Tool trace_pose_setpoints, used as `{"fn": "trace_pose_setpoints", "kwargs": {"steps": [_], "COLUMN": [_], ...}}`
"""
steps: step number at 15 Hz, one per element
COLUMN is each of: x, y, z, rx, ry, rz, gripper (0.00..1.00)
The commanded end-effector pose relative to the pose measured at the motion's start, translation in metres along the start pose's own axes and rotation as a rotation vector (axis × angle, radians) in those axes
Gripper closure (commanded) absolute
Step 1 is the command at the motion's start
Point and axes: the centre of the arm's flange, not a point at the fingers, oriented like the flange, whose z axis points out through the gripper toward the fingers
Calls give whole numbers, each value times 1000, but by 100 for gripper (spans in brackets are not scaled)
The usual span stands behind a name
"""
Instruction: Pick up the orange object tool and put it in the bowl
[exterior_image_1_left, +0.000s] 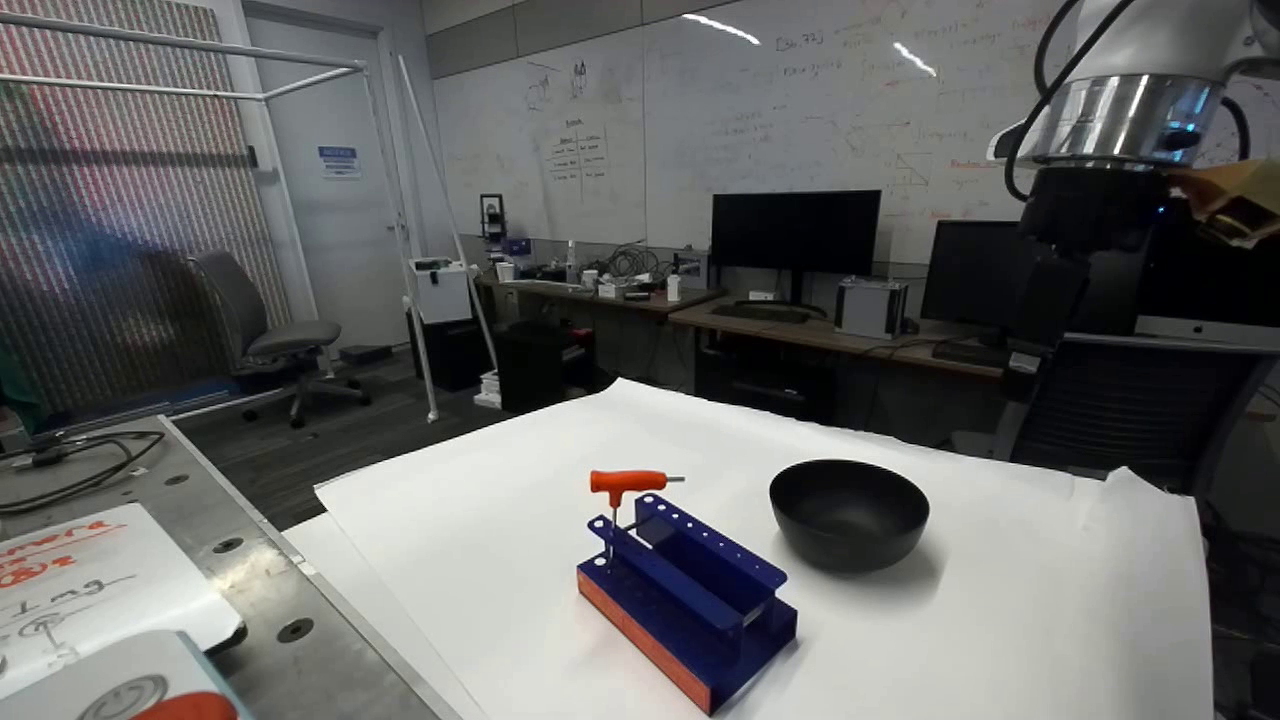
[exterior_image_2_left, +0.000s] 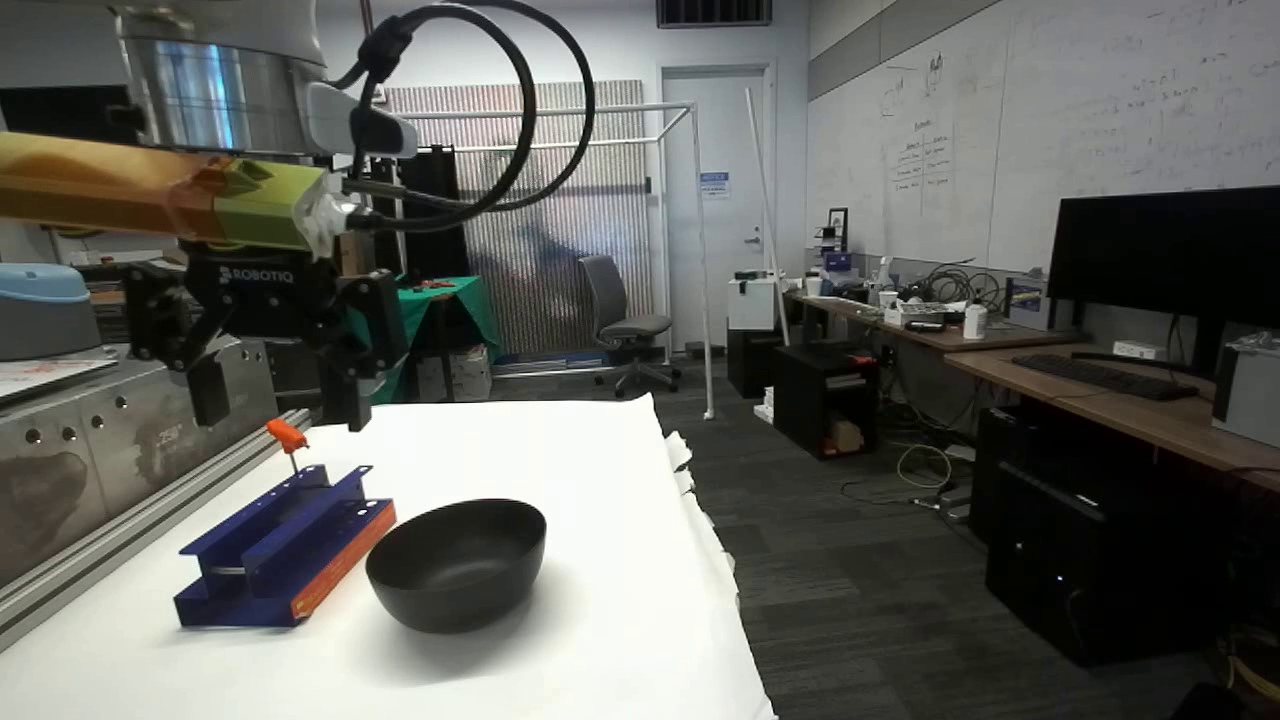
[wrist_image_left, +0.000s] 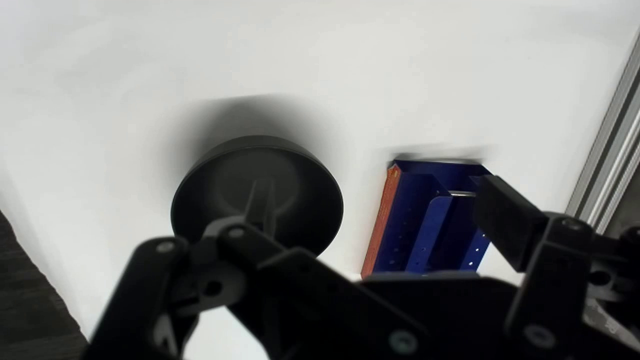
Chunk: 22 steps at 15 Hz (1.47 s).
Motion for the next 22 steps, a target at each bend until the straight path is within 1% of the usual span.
{"fn": "trace_pose_setpoints", "kwargs": {"steps": [1,11,22], "x": [0,-5,-6], "y": [0,2,2], "z": [1,29,30], "rx": [0,3,3], "ry": [-3,-67,-69], "rz": [0,6,6], "gripper": [0,0,0]}}
